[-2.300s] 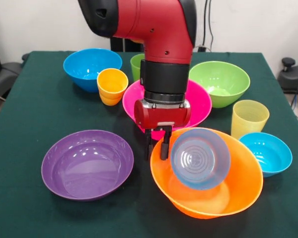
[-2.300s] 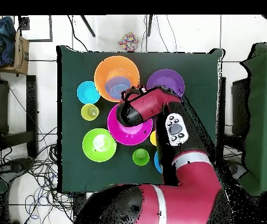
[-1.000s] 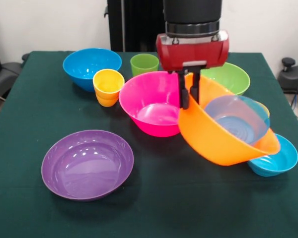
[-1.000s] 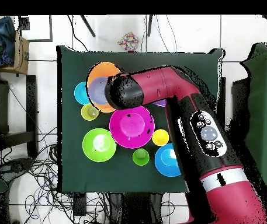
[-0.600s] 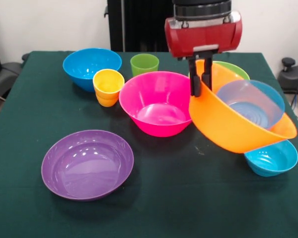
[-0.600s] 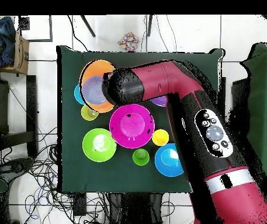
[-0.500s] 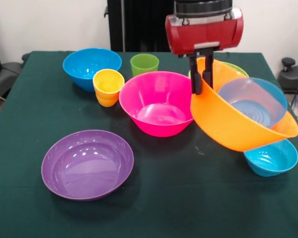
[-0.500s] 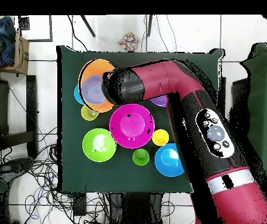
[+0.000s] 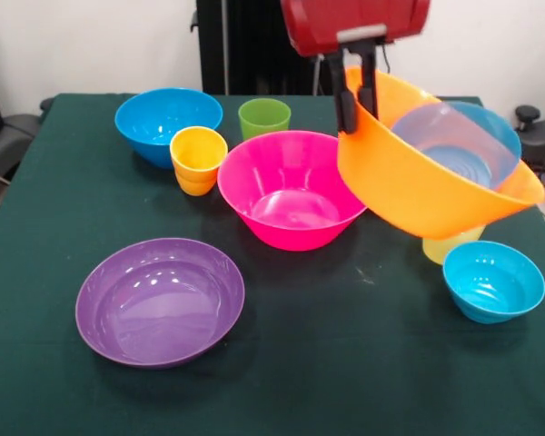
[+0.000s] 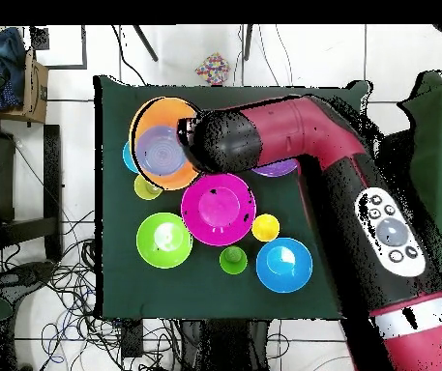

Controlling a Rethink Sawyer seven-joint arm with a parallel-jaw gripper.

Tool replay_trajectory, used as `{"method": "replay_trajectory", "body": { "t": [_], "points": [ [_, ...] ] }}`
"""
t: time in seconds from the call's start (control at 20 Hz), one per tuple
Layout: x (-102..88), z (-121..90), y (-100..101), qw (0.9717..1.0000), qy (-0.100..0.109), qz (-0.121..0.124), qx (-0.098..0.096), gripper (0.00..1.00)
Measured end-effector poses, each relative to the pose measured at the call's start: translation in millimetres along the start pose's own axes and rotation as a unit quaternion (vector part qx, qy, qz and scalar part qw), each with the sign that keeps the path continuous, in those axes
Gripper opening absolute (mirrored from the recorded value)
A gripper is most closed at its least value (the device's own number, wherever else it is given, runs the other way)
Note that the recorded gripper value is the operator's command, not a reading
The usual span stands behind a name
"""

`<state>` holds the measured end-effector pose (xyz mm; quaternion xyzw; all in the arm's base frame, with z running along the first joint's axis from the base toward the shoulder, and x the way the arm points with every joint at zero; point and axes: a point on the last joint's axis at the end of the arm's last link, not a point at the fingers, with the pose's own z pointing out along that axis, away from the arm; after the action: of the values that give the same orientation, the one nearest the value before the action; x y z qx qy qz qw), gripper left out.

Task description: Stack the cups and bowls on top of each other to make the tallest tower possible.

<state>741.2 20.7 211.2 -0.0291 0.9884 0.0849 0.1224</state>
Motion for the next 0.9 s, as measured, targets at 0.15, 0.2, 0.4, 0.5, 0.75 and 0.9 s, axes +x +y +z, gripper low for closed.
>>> {"method": "replay_trajectory", "body": {
  "t": [0.15,0.2,0.4,0.5,0.75,0.9],
  "points": [
    [3.2,-13.2,-12.4,1.0000,-0.001,-0.007,-0.005,0.00],
    [5.2,-18.1,-17.6,0.9999,-0.001,-0.011,-0.007,0.00],
    [14.2,-36.0,-36.2,0.9995,-0.002,-0.028,-0.012,0.00],
    [17.0,-39.9,-40.3,0.9994,-0.002,-0.033,-0.013,0.00],
    [27.2,-51.2,-48.7,0.9986,-0.003,-0.049,-0.016,0.00],
    [32.7,-55.9,-45.5,0.9981,-0.001,-0.059,-0.019,0.00]
  ]
}}
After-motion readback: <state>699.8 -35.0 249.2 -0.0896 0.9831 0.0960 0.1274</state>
